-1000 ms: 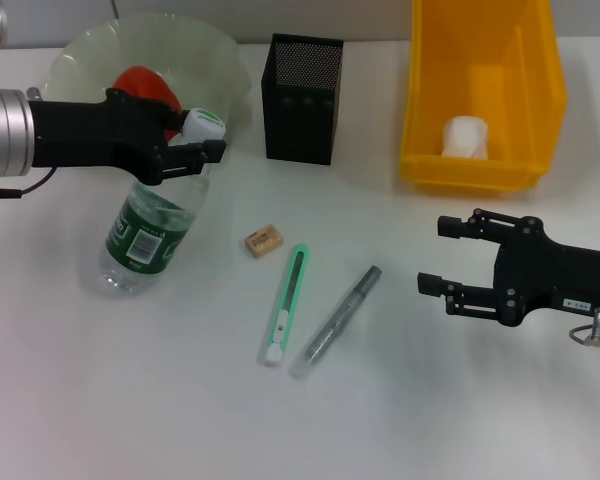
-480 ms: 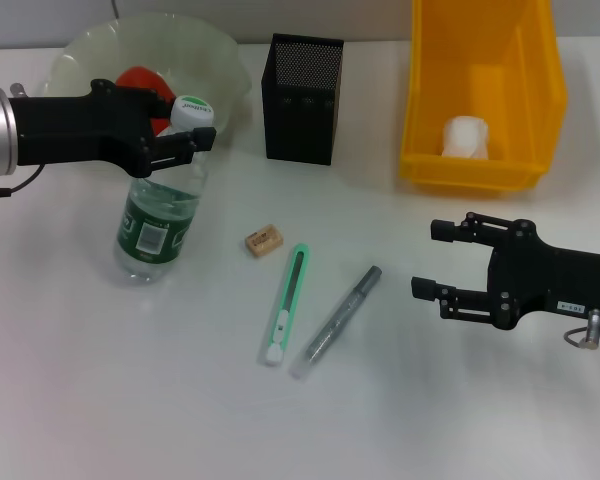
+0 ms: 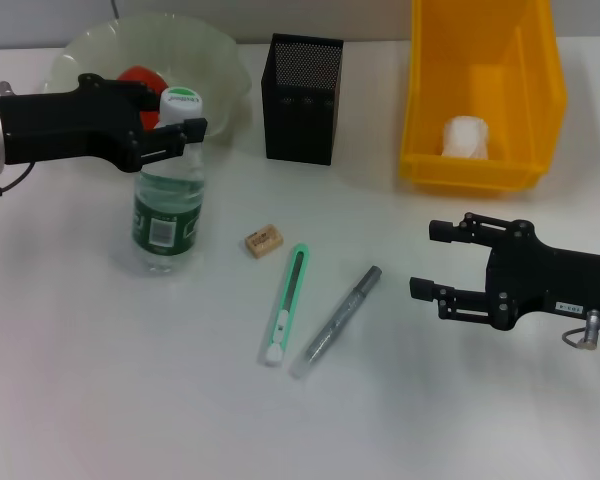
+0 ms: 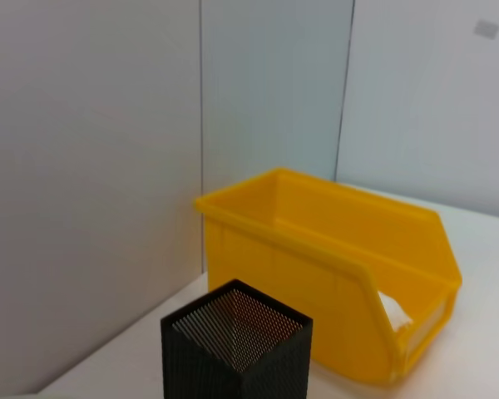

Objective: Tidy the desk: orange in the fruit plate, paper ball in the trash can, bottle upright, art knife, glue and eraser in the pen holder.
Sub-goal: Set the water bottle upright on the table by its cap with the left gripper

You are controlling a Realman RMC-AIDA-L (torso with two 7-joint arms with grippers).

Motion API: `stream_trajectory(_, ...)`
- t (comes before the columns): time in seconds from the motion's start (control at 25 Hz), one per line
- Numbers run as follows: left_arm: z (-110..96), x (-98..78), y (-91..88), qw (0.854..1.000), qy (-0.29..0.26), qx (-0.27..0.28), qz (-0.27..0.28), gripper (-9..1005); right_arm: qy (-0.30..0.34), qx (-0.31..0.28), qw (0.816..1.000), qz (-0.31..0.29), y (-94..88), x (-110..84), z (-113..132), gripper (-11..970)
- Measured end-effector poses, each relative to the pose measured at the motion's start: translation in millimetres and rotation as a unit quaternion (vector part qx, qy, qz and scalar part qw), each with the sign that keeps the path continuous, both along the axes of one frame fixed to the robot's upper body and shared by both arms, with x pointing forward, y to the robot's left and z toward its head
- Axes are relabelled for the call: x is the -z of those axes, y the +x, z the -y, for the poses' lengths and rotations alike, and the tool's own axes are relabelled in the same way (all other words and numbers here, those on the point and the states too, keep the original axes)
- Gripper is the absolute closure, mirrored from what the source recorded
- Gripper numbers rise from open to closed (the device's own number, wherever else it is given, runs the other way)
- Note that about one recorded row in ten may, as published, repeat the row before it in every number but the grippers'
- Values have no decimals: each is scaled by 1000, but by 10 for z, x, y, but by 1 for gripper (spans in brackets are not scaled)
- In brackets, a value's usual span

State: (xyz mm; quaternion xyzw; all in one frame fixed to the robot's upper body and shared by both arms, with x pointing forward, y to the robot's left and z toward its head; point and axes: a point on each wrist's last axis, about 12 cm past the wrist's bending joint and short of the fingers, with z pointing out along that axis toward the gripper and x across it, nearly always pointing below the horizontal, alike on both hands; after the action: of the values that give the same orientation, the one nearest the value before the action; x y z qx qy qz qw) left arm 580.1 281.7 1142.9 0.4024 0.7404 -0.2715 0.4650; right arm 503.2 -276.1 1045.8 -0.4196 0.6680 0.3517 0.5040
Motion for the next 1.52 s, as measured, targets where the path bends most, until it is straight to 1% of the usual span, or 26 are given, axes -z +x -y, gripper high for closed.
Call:
stream_trajectory(0.16, -34, 1, -35, 1000, -15, -2, 6, 515, 0, 0, 1000, 0, 0, 0, 0, 209)
stream_trajectory(0.36, -66, 10, -60, 1000, -20, -6, 10, 511, 0, -1, 1000, 0, 1, 0, -8, 209)
stream_trajectory(0.64, -155, 39, -136, 998, -43, -16, 32, 507, 1, -6, 1000, -6, -1, 4, -32, 209)
stream_trajectory(0.92, -360, 116, -293, 994, -78, -43, 68, 502, 2, -11, 1000, -7, -10, 14, -69, 209)
stream_trajectory(0.96, -360, 116, -293, 994, -78, -43, 68, 501, 2, -11, 1000, -7, -10, 14, -69, 209)
stream_trajectory(1.0, -437, 162, -344, 992, -92, -55, 73, 500, 2, -13, 1000, -7, -8, 13, -75, 209)
stream_trajectory(1.16, -548, 227, -413, 988, -106, -75, 83, 497, 2, -17, 1000, -7, 4, 9, -101, 209)
stream_trajectory(1.52, -736, 331, -536, 981, -114, -119, 100, 491, 1, -17, 1000, -6, 20, 3, -110, 209)
